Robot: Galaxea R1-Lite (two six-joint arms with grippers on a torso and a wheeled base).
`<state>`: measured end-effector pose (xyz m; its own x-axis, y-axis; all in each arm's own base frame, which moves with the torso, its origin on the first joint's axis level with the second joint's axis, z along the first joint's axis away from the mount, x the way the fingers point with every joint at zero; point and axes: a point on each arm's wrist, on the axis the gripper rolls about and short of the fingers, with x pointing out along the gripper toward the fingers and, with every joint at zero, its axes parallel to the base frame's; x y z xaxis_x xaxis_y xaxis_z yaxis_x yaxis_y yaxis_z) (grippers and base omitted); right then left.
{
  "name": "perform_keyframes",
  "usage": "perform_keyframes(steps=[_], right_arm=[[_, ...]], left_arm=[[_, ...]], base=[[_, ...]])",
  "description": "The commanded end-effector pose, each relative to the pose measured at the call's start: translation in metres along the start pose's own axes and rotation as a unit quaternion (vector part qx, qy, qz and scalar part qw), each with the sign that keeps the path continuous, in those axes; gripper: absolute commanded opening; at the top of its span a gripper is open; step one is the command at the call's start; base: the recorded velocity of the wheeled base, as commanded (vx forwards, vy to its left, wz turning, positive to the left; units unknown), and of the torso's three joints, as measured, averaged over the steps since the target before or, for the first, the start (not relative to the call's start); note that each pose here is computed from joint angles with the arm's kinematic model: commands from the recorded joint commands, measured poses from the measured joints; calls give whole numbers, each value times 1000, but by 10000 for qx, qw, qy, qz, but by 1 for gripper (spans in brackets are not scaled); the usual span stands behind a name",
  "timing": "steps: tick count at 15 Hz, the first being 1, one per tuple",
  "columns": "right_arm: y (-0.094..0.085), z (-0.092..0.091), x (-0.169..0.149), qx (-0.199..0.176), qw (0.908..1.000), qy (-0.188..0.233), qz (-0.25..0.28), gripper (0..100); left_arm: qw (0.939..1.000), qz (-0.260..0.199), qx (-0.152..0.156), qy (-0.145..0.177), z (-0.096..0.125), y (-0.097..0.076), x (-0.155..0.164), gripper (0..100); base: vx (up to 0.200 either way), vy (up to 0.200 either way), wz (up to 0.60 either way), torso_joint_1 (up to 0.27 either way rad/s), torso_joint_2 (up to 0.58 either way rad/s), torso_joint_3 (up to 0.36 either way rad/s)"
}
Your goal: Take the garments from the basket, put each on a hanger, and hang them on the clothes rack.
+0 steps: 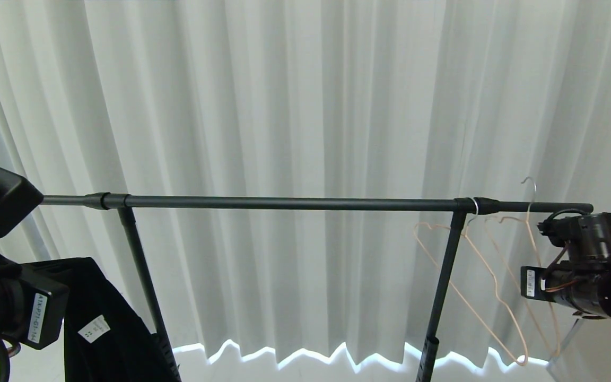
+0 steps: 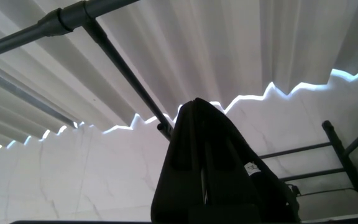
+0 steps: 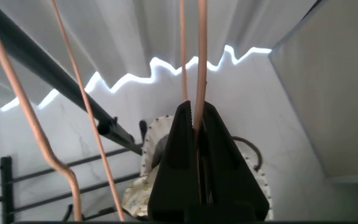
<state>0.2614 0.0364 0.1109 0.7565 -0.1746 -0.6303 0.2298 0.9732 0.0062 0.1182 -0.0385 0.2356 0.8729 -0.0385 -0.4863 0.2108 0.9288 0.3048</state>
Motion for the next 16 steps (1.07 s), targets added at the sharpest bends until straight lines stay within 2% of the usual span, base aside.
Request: perform_keyframes(steps=[1,5,13,16], right_arm=[[-7,1,-16,-56,9998,-181,22,0],[-15,-7,-36,-294,9992,-268,43,0],[-20,-2,-58,-183,9975,-672,90,0],[-24,0,-75,-134,9953,-951,148,0]], left_arm=[[10000,-2,4,8,0,0,0,0],[10000,2,32,24,0,0,1,0],[10000,2,39,24,0,0,1,0],[10000,-1,44,39,0,-1,2,0]], base=[[0,0,0,0,0,0],[0,0,0,0,0,0],[0,0,0,0,0,0],[0,0,0,0,0,0]])
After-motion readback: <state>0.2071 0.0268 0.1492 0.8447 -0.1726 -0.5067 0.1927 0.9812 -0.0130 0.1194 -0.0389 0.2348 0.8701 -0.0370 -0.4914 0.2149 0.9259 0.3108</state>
